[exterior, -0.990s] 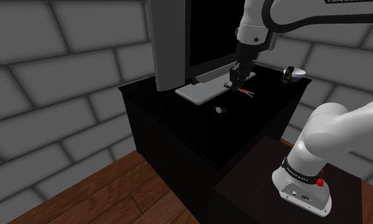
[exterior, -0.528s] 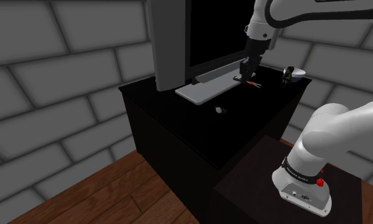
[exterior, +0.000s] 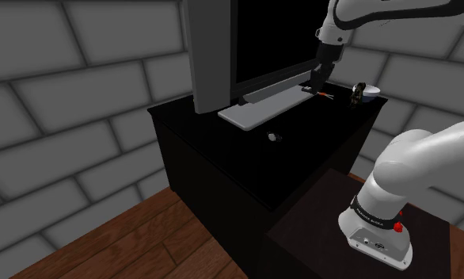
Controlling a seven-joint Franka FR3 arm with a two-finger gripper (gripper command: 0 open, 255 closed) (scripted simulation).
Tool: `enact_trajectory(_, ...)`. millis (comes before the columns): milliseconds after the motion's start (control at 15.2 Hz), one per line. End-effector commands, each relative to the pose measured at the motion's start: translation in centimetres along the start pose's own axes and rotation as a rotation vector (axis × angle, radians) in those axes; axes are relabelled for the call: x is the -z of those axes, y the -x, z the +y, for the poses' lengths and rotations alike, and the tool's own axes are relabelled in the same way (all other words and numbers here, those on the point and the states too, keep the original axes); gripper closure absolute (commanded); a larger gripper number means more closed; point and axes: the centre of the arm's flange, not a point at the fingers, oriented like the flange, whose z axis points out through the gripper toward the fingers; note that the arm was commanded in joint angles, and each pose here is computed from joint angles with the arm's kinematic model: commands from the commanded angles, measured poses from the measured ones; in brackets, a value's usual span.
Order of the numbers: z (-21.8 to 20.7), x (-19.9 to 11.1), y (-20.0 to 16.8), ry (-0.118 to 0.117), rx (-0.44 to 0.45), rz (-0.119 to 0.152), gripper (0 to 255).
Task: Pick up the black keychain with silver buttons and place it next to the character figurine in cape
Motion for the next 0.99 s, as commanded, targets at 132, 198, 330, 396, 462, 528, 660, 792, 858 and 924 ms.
enact_trajectory(132,5.1,0.1,-0.8,0.001,0.001,0.0,255)
enact_trajectory(198,6.4,0.1,-1.0,0.001,0.001,0.0,255)
enact_trajectory(330,9.1,0.1,-1.3,0.001,0.001,0.0,255)
enact_trajectory(396,10.4,0.1,-1.5,0.001,0.001,0.0,255)
enact_trajectory(462,11.7,0.1,-1.7,0.001,0.001,0.0,255)
enact_trajectory(528,13.0,0.2,-1.9,0.001,0.001,0.0,255)
enact_trajectory(660,15.6,0.2,-2.3,0.001,0.001,0.0,255)
enact_trajectory(792,18.2,0.2,-2.7,0.001,0.001,0.0,255)
enact_trajectory(858,19.5,0.2,-2.9,0.001,0.001,0.0,255)
enact_trajectory(924,20.8,0.2,-3.1,0.001,0.001,0.0,255)
